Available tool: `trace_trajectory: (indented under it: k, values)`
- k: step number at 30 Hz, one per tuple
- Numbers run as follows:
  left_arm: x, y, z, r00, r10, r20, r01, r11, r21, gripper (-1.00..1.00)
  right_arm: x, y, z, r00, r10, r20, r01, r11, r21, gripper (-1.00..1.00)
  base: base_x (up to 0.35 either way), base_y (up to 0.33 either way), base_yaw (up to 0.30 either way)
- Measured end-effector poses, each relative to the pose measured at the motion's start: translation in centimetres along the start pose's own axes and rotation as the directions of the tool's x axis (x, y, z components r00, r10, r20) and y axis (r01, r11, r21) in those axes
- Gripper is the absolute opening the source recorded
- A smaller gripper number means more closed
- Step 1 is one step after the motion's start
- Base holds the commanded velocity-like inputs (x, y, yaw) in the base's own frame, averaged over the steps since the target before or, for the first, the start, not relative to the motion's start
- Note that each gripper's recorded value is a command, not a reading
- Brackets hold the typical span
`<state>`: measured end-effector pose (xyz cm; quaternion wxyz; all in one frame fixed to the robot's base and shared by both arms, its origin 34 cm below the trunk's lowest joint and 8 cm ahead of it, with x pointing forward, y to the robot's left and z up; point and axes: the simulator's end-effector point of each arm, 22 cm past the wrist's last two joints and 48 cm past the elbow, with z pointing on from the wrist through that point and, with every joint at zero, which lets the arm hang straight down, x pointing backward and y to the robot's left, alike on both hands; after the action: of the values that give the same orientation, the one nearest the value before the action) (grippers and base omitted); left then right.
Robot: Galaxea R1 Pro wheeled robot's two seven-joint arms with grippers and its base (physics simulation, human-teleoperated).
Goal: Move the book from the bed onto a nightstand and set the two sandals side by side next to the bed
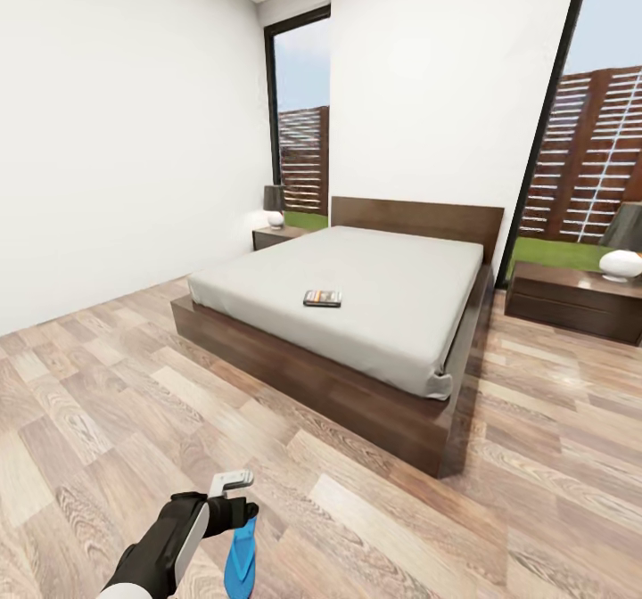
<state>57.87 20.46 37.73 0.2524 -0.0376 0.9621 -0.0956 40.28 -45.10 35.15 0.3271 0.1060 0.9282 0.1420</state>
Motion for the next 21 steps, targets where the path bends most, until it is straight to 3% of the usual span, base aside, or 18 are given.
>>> trace_trajectory:
  k: [21]
  values:
    - [3.4,1.0,3.4,1.000,-0.001,-0.003,0.001,1.000,-0.001,1.00,3.6,-1.7,2.7,1.000,0.001,-0.003,-0.001,1.000,0.001,1.00,0.000,0.000,0.000]
